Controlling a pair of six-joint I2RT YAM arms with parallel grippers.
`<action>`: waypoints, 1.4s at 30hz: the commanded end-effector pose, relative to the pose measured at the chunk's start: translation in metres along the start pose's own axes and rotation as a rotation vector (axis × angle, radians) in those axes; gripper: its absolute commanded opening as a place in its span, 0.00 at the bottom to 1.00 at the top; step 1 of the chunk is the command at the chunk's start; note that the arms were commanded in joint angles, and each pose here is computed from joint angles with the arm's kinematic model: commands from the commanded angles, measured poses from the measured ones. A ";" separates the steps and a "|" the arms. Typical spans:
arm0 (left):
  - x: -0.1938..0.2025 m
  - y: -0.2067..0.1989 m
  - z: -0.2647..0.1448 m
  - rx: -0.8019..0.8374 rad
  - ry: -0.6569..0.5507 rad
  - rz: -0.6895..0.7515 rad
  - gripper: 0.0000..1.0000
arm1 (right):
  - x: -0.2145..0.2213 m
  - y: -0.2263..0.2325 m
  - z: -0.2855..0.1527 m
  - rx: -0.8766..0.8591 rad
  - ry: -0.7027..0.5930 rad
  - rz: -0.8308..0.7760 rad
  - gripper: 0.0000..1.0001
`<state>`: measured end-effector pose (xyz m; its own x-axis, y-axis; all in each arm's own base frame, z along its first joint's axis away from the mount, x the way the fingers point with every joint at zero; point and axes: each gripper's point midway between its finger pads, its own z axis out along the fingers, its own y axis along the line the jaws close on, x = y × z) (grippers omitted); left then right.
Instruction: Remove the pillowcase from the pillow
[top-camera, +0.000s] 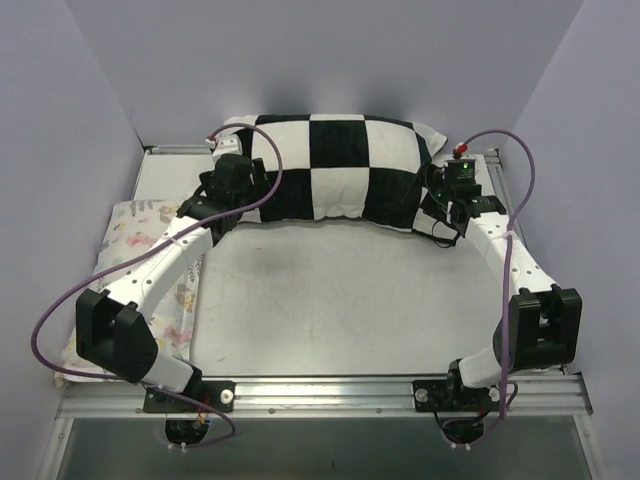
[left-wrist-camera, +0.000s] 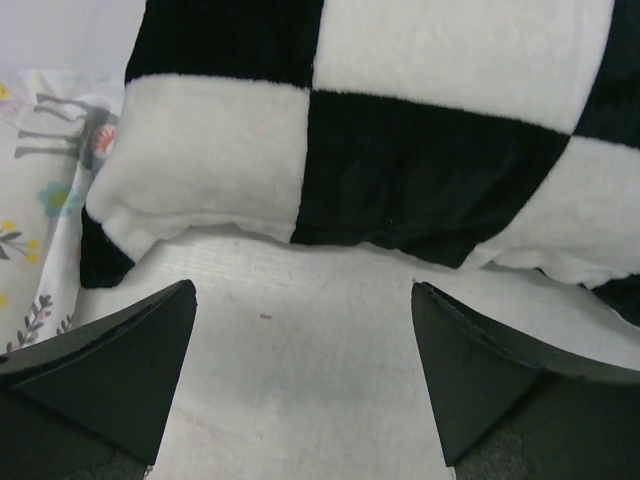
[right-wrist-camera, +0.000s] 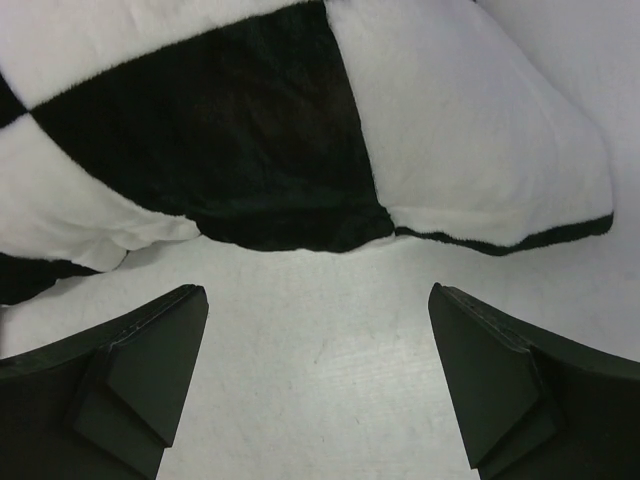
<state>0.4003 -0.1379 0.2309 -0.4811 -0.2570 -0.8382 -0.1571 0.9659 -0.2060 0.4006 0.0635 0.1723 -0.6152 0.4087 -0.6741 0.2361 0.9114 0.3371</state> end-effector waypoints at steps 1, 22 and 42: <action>-0.044 -0.011 0.020 0.066 -0.078 -0.038 0.97 | -0.035 0.020 0.009 -0.112 -0.057 0.051 1.00; 0.037 0.083 0.133 -0.177 0.058 0.010 0.97 | 0.006 -0.050 0.085 0.084 -0.072 0.046 1.00; 0.008 0.116 0.121 -0.313 -0.152 0.077 0.97 | 0.014 -0.065 0.099 0.132 -0.098 0.084 1.00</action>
<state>0.4598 -0.0266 0.1024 -0.4873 -0.1624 -0.8580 -0.3838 0.9224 0.0434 0.4406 0.0195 0.0690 -0.5566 0.4587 -0.6927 0.3623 0.8843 0.2944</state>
